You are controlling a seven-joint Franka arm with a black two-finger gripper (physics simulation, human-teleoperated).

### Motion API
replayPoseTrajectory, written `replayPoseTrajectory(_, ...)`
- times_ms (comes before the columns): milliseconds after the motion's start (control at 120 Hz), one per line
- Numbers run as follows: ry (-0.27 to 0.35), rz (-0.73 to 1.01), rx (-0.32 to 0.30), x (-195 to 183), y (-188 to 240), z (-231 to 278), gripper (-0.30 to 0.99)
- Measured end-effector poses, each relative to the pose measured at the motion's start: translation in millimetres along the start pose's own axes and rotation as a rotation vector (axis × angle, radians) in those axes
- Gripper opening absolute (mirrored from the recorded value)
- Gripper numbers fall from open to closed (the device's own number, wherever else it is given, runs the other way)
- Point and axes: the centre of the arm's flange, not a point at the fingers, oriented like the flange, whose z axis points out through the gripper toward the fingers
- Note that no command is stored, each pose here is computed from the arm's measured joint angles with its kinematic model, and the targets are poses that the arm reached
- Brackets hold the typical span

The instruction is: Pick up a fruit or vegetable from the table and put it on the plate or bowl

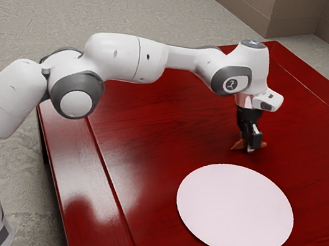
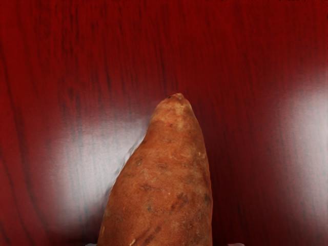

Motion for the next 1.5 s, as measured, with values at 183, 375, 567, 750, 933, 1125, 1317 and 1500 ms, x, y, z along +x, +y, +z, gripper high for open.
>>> replayPoseTrajectory(183, 0.004, 0.010, 0.007, 1, -1, -3, 0.18)
replayPoseTrajectory(375, 0.014, 0.021, 0.010, 1, 0, -9, 0.17)
replayPoseTrajectory(567, 0.024, 0.030, 0.011, 1, 1, -22, 0.16)
replayPoseTrajectory(750, 0.037, 0.044, 0.009, 0, 7, -45, 0.16)
replayPoseTrajectory(933, 0.042, 0.102, -0.031, -2, 47, -68, 0.16)
replayPoseTrajectory(1125, 0.012, 0.184, -0.073, -10, 104, -77, 0.16)
replayPoseTrajectory(1317, -0.088, 0.243, -0.075, -54, 147, -60, 0.15)
replayPoseTrajectory(1500, -0.111, 0.278, -0.093, -66, 171, -45, 0.15)
